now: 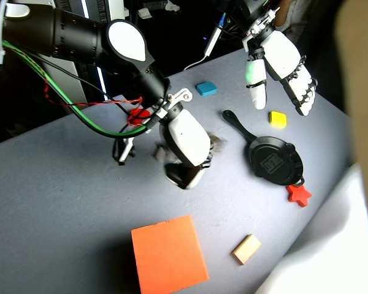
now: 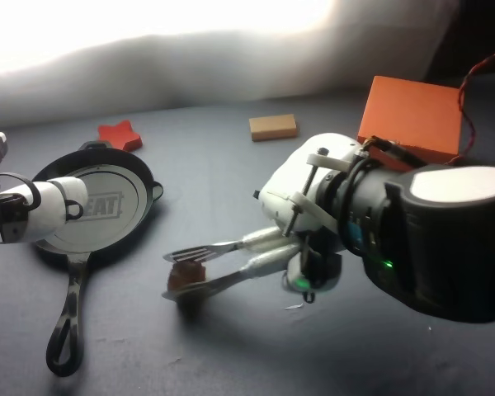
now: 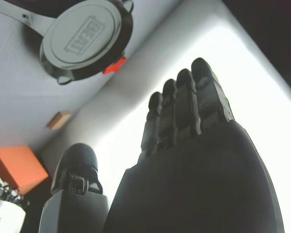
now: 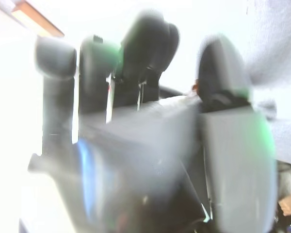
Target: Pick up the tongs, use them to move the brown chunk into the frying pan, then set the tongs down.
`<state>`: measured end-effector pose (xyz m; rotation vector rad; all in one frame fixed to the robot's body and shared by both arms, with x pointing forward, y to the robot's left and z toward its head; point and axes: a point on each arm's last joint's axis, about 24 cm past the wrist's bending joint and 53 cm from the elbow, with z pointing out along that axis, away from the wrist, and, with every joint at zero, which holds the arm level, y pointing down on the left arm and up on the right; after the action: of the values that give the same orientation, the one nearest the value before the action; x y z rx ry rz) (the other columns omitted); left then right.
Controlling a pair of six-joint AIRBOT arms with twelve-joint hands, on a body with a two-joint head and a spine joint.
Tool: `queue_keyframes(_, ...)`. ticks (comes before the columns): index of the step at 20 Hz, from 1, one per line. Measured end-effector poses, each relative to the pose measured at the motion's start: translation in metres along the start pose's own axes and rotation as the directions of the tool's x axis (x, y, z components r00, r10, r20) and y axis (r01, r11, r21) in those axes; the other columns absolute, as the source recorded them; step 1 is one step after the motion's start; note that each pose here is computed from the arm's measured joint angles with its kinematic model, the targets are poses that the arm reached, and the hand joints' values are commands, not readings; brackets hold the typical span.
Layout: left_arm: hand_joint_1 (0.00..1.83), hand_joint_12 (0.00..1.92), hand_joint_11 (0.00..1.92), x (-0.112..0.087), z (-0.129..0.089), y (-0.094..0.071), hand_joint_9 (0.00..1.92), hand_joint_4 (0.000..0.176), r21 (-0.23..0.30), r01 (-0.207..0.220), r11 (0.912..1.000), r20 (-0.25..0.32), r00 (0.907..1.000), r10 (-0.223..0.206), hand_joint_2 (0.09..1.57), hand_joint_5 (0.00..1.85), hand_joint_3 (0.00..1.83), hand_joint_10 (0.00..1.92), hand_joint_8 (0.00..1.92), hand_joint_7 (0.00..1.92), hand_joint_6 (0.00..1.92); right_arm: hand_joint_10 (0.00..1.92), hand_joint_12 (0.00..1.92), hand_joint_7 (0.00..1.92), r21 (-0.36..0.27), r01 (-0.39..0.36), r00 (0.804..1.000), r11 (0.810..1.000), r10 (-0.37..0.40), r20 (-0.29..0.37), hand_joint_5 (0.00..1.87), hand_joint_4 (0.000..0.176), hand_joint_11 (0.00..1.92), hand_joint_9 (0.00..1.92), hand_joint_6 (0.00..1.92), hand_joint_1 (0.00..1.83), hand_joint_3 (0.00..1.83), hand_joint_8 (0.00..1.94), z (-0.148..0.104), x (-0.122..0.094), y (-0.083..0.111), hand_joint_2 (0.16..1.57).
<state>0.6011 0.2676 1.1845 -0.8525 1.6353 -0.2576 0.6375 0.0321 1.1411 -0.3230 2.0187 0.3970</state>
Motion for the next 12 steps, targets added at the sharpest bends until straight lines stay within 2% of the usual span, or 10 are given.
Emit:
queue_keyframes(5, 0.03, 0.26, 0.00, -0.001, 0.000, 0.001, 0.08, 0.005, -0.002, 0.000, 1.0000, 0.003, 1.0000, 0.000, 1.26, 0.09, 0.00, 0.00, 0.00, 0.10, 0.01, 1.92, 1.92, 1.56, 0.011, 0.005, 1.000, 1.000, -0.005, -0.004, 1.34, 0.176, 1.75, 1.68, 1.92, 0.98, 0.00, 1.94, -0.012, 0.003, -0.011, 1.41)
queue_keyframes(7, 0.01, 0.26, 0.00, -0.001, 0.000, 0.001, 0.08, 0.005, -0.003, 0.000, 1.0000, 0.003, 1.0000, 0.000, 1.26, 0.09, 0.00, 0.00, 0.00, 0.10, 0.00, 1.92, 1.92, 1.55, 0.029, -0.002, 1.000, 1.000, 0.002, 0.000, 1.33, 0.176, 1.75, 1.67, 1.92, 0.98, 0.00, 1.94, -0.014, -0.002, -0.020, 1.41)
queue_keyframes(8, 0.00, 0.25, 0.00, -0.001, 0.000, 0.001, 0.08, 0.000, -0.003, 0.000, 1.0000, 0.004, 1.0000, 0.000, 1.27, 0.09, 0.00, 0.00, 0.00, 0.10, 0.00, 1.92, 1.92, 1.53, 0.038, -0.006, 1.000, 0.999, 0.005, 0.026, 1.32, 0.176, 1.73, 1.65, 1.92, 0.98, 0.00, 1.94, -0.013, -0.016, -0.024, 1.41)
queue_keyframes(12, 0.01, 0.24, 0.00, -0.001, 0.000, 0.001, 0.08, 0.000, -0.005, -0.001, 1.0000, 0.004, 1.0000, 0.001, 1.27, 0.08, 0.00, 0.00, 0.00, 0.10, 0.00, 1.92, 1.92, 1.53, 0.036, -0.028, 0.995, 0.999, 0.024, 0.093, 1.34, 0.176, 1.71, 1.64, 1.92, 0.94, 0.00, 1.94, 0.000, -0.054, -0.024, 1.41)
